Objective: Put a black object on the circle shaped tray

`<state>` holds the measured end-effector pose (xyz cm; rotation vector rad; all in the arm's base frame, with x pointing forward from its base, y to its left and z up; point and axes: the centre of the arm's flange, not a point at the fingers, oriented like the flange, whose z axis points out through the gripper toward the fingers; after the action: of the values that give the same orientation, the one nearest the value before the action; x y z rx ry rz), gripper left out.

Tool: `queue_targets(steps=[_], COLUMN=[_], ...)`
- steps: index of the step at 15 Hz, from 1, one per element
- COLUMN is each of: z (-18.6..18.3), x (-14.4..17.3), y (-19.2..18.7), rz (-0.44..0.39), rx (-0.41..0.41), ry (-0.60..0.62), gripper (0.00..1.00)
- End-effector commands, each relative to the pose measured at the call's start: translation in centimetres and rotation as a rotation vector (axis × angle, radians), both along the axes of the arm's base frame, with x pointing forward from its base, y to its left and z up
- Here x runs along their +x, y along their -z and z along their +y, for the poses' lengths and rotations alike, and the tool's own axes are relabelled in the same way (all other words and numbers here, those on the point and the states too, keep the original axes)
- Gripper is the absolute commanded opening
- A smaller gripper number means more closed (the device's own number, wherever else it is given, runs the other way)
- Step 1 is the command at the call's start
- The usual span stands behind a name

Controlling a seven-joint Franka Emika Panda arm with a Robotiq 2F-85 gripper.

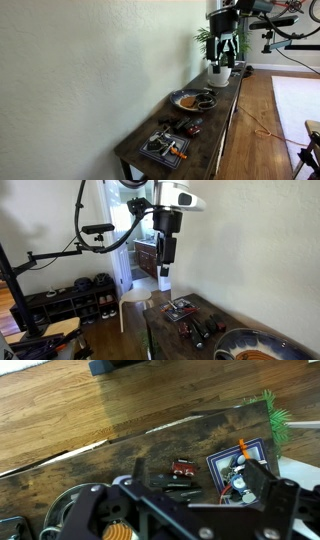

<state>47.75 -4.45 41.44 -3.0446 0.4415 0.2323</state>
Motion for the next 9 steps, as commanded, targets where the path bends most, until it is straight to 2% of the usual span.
queue_targets(steps=[1, 9], z=[-0.8, -1.7], x=[2.2, 4.8], y=[2.4, 7.9], rz=[-0.015, 0.01], rx=[-0.053, -0.08], ry=[0.091, 0.32], gripper=[1.0, 1.0])
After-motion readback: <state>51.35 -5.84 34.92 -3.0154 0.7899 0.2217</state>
